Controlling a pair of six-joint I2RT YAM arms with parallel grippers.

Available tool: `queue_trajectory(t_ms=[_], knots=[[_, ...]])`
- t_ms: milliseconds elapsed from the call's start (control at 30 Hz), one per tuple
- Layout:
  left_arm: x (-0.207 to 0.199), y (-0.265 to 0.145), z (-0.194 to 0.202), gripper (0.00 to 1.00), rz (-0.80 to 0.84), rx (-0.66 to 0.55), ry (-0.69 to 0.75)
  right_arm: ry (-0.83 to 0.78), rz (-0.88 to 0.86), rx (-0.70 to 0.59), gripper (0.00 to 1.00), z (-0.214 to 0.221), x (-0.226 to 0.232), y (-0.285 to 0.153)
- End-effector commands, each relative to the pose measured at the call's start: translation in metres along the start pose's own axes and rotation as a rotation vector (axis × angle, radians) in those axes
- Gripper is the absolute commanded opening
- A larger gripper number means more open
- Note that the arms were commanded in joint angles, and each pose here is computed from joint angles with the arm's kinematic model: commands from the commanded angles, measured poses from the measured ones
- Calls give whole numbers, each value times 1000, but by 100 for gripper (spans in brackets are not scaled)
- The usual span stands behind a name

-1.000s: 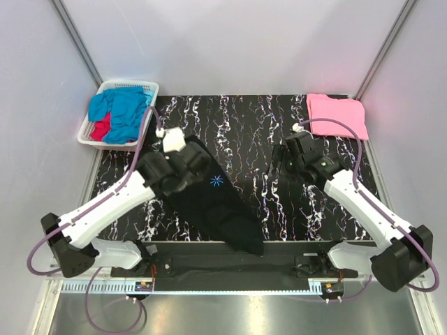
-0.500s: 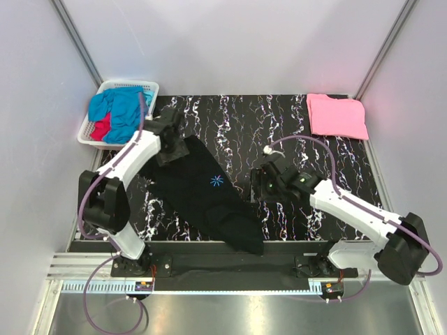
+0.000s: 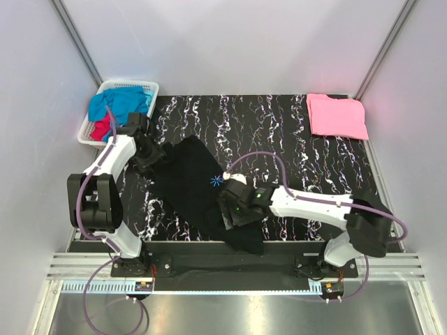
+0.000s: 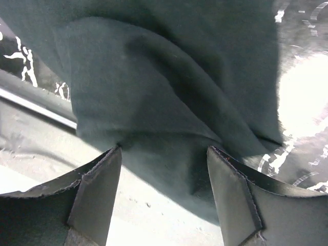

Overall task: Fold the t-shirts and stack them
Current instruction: Flatten the tshirt out

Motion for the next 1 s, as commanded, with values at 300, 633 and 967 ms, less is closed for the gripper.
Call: queue_trajectory(t_ms=[300, 633, 967], knots=[[-9, 2, -4, 58, 63, 13, 63, 73, 231, -40, 0, -20, 4, 24], [-7, -8, 0, 57, 90, 7, 68, 308, 667, -339, 0, -82, -80, -46], [-8, -13, 3, 55, 122, 20, 79, 525, 897, -408, 0, -119, -190, -76]])
Point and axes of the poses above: each gripper's point midway between its finger pads, its own y axis out along the fingers, its own x axis along the line the jaws close on, z = x × y, the point moved 9 cm from there along -y, back along the fingers, and after that the axes turned 6 degrees about -y, right-handed, at the moved point
